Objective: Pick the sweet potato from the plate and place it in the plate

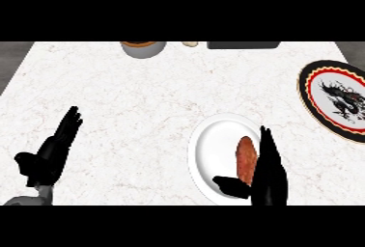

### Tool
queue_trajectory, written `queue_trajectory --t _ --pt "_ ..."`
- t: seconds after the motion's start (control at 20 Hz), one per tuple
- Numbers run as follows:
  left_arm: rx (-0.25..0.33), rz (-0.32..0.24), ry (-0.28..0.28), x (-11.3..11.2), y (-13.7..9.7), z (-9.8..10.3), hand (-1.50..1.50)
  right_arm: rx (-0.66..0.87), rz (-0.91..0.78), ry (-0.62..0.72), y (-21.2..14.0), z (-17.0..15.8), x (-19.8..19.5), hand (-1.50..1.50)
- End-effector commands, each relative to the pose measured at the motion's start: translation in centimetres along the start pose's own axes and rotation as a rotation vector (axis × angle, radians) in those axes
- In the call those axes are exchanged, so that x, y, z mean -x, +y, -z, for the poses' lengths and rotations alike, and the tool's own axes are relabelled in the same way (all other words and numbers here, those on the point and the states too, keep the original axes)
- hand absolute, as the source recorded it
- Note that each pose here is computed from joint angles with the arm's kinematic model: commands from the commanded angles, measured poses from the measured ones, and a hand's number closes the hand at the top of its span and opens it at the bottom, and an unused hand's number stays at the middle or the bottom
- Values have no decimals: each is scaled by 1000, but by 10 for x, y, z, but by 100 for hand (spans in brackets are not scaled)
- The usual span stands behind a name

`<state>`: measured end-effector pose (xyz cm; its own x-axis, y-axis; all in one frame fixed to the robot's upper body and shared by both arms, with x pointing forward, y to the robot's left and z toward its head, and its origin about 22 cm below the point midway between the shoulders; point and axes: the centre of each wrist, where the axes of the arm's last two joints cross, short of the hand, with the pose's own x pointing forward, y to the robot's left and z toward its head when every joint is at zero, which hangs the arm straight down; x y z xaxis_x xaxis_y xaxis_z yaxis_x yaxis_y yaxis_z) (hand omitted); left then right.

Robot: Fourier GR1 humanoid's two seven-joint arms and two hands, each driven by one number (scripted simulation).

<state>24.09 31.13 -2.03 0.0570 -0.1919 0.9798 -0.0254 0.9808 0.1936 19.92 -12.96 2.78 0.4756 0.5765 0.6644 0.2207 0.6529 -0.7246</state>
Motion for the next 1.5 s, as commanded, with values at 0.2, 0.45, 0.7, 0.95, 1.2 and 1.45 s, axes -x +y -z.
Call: queue_trajectory --t 0.2,0.45,0.7,0.95,1.2,1.45 --pt "37 -5 -9 -17 -3 8 0 -67 -157 209 -30 -13 -40 -150" --pt "25 -5 -18 -10 6 10 0 -122 -231 276 -39 -15 -25 -150" --pt "46 16 -7 5 -1 9 0 -171 -249 276 -36 0 -23 -150" --pt "24 -1 -7 -3 -3 -4 0 -169 -223 297 -30 22 5 -150" --pt "36 -10 -3 -10 -14 7 0 -175 -308 337 -8 36 -7 -150" --pt "28 -13 -24 -8 -19 12 0 -166 -290 350 4 36 10 -150"
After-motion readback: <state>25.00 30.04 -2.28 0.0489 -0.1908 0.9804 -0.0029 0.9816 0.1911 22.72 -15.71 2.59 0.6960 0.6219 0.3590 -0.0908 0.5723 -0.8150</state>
